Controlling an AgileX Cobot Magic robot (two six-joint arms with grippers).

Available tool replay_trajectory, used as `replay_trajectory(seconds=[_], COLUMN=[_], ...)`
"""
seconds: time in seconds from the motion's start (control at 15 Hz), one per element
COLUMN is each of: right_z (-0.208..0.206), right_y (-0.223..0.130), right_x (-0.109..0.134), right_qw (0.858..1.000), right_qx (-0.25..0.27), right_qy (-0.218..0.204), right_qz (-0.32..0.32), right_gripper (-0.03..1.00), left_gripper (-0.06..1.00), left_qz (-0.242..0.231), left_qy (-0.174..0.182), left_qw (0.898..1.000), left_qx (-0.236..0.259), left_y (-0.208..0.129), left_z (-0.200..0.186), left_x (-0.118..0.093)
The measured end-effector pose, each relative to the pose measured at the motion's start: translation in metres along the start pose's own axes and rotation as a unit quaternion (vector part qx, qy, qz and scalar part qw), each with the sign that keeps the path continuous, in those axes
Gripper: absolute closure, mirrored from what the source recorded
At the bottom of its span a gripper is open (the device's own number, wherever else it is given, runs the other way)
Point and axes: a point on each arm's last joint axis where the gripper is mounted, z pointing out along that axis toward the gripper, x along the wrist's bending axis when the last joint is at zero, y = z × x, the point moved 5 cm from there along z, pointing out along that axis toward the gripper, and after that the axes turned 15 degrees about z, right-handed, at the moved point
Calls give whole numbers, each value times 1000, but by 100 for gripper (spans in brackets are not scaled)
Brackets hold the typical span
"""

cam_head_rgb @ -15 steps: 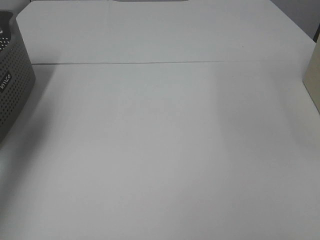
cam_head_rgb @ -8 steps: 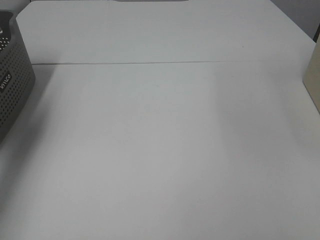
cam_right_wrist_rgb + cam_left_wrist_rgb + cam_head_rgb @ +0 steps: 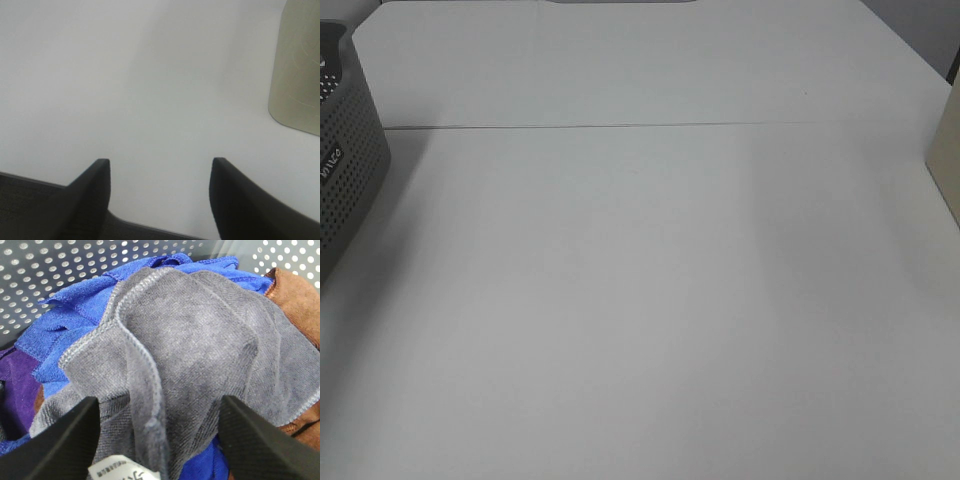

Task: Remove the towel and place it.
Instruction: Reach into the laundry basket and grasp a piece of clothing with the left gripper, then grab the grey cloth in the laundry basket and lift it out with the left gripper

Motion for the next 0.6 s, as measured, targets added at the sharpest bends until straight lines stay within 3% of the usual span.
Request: replay_trajectory(seconds=[0.47, 0.6], right_z=[0, 0], right_y=[0, 0], right_x=[0, 0], right_qw=[1000, 1000], right_qx=[0, 0], right_qy=[0, 0], right_qz=[0, 0], right_gripper=[39, 39], left_gripper=[32, 42], left_qz=[12, 13], left_qy=[11, 15], left_qw=[1000, 1000], left_qx=[-17, -17], left_y=[7, 7], left_z=[-6, -6], left_x=[5, 6])
